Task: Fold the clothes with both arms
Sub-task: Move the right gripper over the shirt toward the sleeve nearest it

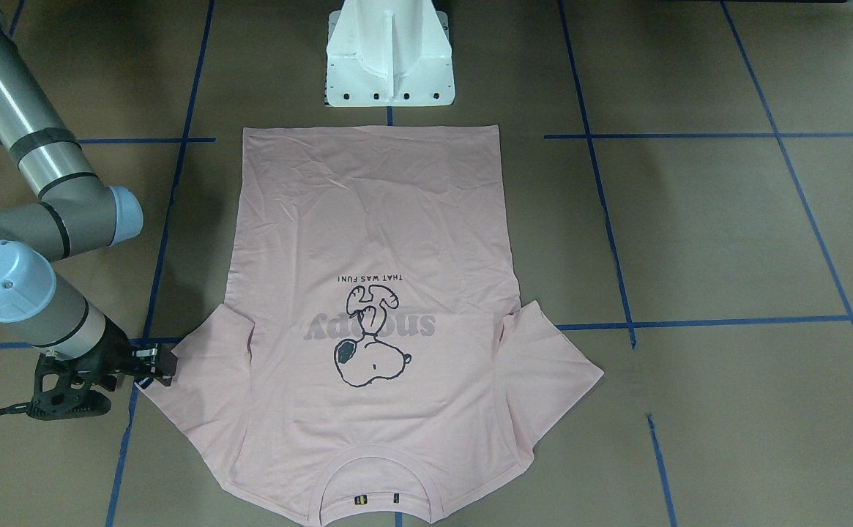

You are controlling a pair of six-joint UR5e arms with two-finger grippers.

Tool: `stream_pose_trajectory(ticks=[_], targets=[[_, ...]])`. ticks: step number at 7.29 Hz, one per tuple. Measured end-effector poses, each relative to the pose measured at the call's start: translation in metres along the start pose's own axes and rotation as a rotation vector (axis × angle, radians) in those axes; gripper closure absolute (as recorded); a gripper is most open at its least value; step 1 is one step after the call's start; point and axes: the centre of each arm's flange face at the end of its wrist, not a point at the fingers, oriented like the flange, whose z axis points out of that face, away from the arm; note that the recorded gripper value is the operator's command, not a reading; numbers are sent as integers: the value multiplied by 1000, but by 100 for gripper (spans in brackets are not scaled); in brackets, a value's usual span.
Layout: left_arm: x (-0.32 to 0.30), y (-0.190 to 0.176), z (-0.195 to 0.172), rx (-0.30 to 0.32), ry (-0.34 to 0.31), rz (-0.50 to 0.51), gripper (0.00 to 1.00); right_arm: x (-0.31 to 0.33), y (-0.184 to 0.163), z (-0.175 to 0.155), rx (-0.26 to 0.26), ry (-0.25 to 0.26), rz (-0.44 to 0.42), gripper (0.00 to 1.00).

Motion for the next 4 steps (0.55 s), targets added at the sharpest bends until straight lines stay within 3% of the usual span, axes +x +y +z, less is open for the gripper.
stream_pose_trajectory(ticks=[1,4], targets=[[1,1,1,-4,14,-1,0,0,0,1,-5,3,-1,100],[4,2,1,-13,58,-1,0,-2,0,0,-11,0,-8,100]])
